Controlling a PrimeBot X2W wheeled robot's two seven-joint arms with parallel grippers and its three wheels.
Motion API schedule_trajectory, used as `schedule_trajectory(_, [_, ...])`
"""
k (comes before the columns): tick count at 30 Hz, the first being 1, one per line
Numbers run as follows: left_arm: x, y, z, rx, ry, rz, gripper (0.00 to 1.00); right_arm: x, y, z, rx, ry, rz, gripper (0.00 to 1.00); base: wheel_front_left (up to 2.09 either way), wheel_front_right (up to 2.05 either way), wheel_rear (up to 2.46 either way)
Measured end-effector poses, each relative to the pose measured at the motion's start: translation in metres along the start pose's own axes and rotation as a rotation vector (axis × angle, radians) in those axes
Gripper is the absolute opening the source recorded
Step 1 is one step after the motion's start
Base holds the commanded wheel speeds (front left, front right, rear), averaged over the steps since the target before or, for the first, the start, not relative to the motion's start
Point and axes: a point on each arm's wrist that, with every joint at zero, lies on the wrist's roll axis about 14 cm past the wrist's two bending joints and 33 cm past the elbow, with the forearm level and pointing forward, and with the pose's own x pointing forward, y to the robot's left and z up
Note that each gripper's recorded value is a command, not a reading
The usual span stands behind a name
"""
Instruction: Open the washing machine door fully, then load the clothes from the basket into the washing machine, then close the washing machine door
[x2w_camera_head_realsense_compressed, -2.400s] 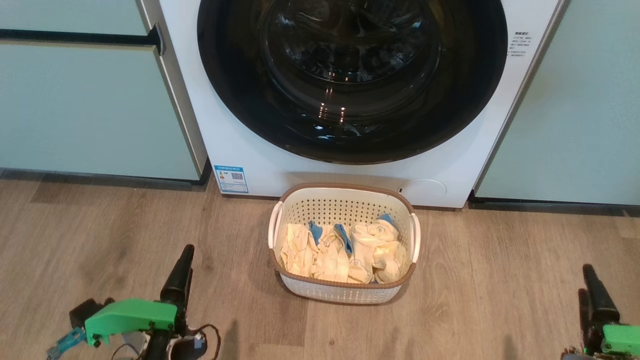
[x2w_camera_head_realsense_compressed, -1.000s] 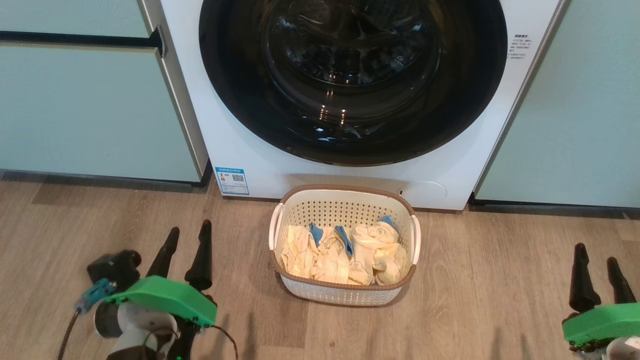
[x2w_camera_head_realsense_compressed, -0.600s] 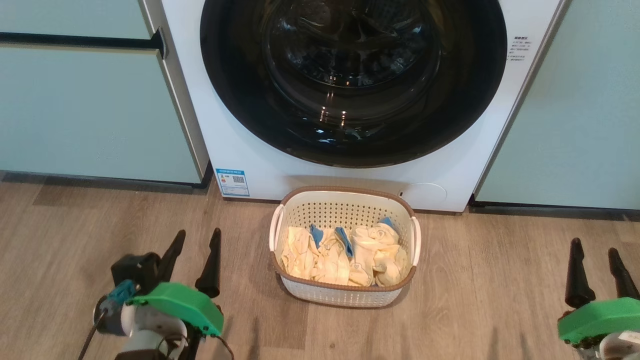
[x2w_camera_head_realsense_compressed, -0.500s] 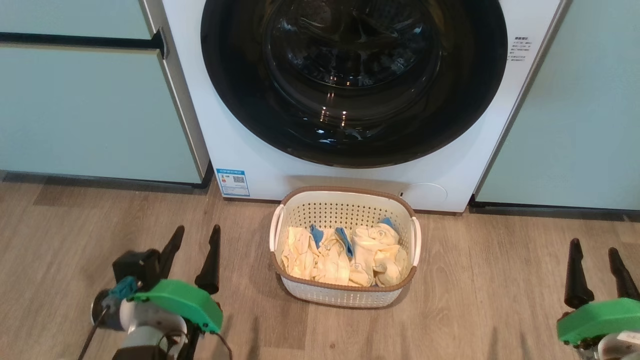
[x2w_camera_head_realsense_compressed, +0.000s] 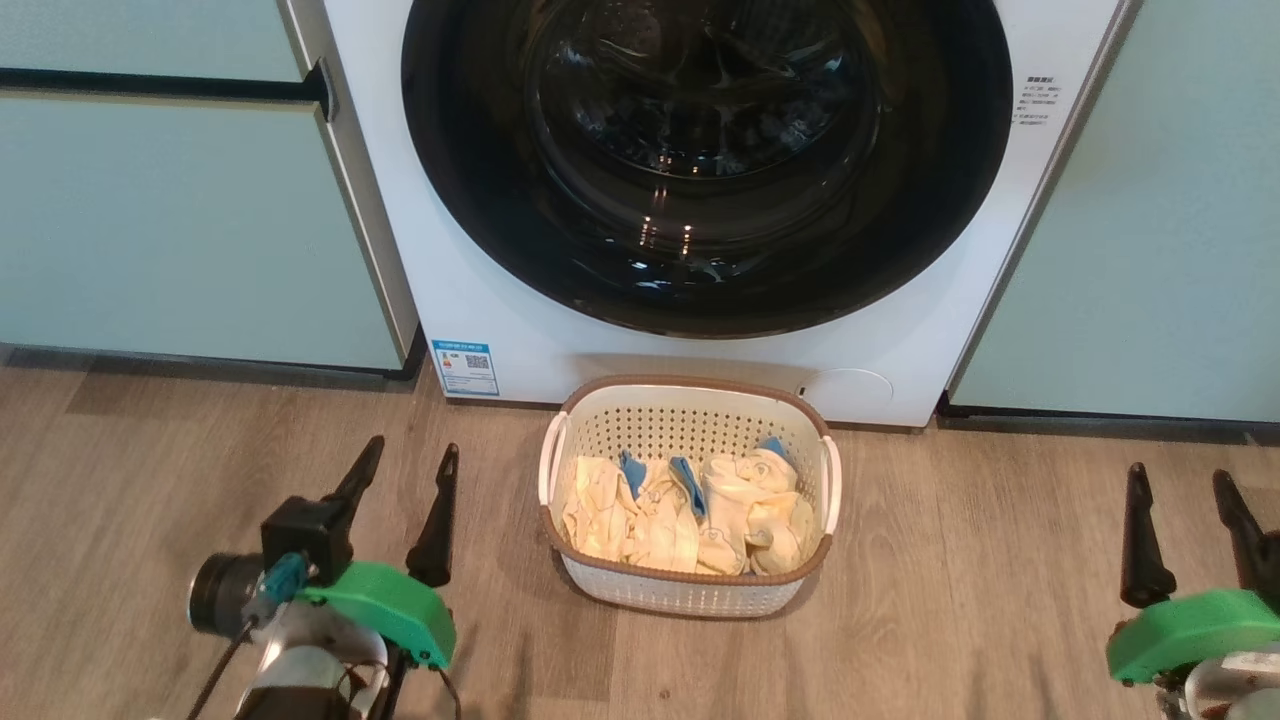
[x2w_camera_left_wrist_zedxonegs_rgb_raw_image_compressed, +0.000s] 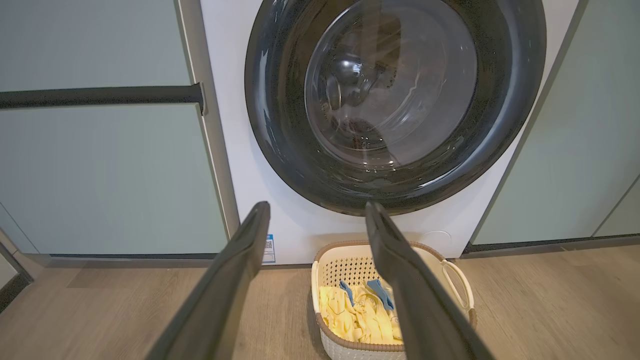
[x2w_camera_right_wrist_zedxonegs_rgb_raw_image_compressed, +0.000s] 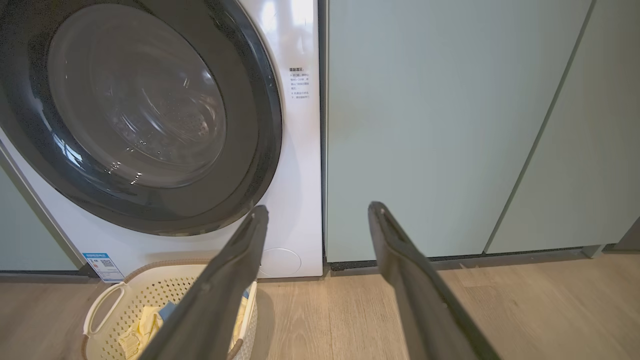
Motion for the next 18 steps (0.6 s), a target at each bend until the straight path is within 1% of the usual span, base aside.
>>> schedule_trajectory(12, [0.0026,-0.0056,0.0043,0.128,-0.033,-0.033,1.0,-0.0002,0.0031,0.0023,-0.153,-0.016,0.03,1.0,0.0,0.0,0.0])
schedule_trajectory(18, [0.0065,-0.0067,0.0076,0.134,-0.042,-0.036,1.0,-0.0004,0.0023,0.0029,-0.157,-0.02,0.028,1.0,0.0,0.0,0.0])
